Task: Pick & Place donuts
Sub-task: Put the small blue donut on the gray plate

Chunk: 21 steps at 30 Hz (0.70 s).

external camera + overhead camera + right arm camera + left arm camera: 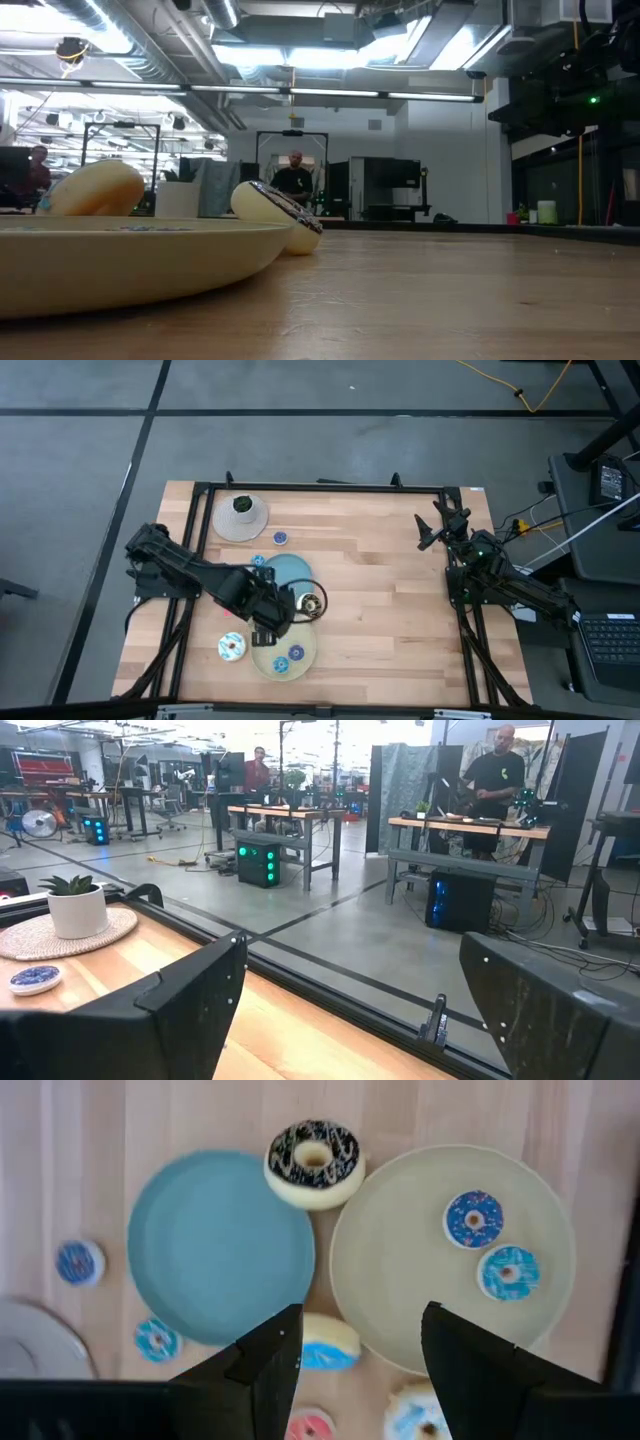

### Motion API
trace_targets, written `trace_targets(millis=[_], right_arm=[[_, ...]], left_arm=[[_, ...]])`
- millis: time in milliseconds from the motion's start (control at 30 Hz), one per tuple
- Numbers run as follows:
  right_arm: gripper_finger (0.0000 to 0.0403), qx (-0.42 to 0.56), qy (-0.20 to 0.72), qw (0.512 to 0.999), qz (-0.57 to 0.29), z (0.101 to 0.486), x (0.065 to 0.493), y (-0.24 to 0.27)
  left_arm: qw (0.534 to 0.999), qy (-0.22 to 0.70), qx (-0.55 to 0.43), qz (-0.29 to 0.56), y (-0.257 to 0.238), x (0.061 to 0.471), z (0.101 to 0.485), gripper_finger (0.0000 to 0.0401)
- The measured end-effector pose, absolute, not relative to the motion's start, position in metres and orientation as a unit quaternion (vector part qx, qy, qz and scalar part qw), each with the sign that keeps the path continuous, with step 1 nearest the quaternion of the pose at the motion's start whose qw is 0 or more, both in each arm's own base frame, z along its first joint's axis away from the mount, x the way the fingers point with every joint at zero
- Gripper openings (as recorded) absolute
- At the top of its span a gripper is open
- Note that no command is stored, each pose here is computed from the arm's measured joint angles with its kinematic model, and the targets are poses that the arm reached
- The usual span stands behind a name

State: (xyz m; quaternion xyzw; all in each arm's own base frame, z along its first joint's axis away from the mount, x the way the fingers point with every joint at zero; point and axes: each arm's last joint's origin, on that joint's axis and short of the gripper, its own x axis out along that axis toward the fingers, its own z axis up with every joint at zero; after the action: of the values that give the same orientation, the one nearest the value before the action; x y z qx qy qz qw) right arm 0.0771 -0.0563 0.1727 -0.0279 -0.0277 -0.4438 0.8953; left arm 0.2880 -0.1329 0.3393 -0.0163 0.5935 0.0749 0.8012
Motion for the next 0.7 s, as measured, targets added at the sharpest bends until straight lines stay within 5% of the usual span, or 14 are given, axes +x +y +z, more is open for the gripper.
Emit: trace_targets(millis=[700], right_arm=[[0.0365, -0.028, -0.027, 0.895, -0.444, 0.173, 0.077, -0.056]], left_arm=[[0.750, 0.573, -0.223, 0.245, -0.054, 0.268, 0.370, 0.0193]])
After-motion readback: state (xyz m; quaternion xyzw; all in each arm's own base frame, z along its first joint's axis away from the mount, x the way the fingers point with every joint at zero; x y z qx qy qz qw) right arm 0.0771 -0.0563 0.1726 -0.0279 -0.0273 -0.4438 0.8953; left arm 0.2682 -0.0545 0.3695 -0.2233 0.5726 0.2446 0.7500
